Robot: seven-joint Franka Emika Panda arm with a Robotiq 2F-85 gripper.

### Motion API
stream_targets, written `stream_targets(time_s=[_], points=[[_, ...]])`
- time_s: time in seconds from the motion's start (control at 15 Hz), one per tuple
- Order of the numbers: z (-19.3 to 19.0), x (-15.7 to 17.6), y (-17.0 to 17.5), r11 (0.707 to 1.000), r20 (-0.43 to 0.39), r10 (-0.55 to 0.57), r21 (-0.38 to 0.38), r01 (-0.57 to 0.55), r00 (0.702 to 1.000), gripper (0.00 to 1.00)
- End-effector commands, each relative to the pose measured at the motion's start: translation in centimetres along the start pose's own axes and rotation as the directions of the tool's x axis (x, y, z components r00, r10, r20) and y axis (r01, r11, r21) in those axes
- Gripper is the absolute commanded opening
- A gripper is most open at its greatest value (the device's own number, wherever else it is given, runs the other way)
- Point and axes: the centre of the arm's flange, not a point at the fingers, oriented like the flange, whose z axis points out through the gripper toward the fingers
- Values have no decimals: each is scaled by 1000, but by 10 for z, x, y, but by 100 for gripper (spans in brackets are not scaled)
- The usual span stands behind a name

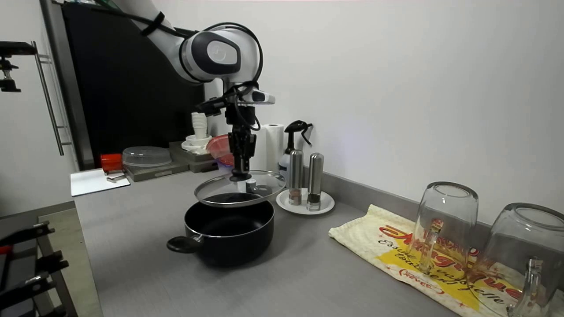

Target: Put the glass lid on top of the black pot

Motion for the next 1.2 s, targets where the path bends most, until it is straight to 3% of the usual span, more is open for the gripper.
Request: stream_targets(time_s=[0.0,0.67,1.13], points=[[-8,17,3,998,46,-57,15,56,997,25],[32,6,-16,994,117,-96,70,88,988,25],[54,-2,-15,994,157,-98,56,90,983,25]])
